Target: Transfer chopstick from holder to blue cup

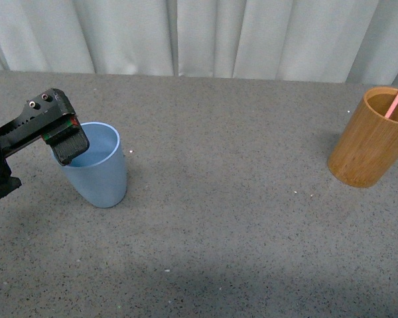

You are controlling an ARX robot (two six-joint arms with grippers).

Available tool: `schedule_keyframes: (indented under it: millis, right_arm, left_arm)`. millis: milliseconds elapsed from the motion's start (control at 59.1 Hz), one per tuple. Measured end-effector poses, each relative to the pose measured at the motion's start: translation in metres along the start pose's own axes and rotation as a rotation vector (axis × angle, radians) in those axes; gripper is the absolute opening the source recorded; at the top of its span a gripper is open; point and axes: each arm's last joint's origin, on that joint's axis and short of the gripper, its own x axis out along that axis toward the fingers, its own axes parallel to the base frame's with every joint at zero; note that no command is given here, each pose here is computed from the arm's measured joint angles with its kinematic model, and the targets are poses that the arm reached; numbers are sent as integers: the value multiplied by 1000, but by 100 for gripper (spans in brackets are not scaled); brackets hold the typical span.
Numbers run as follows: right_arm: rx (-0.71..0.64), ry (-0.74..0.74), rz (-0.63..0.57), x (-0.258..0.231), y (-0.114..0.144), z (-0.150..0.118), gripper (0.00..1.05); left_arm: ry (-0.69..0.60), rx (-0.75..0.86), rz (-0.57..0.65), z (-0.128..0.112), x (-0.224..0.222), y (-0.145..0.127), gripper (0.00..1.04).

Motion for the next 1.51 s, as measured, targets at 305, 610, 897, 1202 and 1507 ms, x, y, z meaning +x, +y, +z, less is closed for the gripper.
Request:
schedule_keyframes:
  millis: [305, 610, 897, 1202, 1507]
  right_arm:
    - [0, 0, 0, 0, 0, 0, 95]
    - [0, 0, 0, 0, 0, 0, 95]
    - [0, 0, 0, 0, 0, 0, 95]
    - [0, 0, 0, 0, 0, 0, 95]
    - [0, 0, 0, 0, 0, 0, 95]
  left_arm:
    - [-3, -23, 50, 6, 14, 5, 98]
    - [-5, -37, 82, 6, 22, 12, 98]
    - [-14, -2, 32, 4, 21, 3, 47]
    - [2, 33, -24, 0, 17, -9, 4]
    - [2, 87, -103, -1, 9, -50, 4]
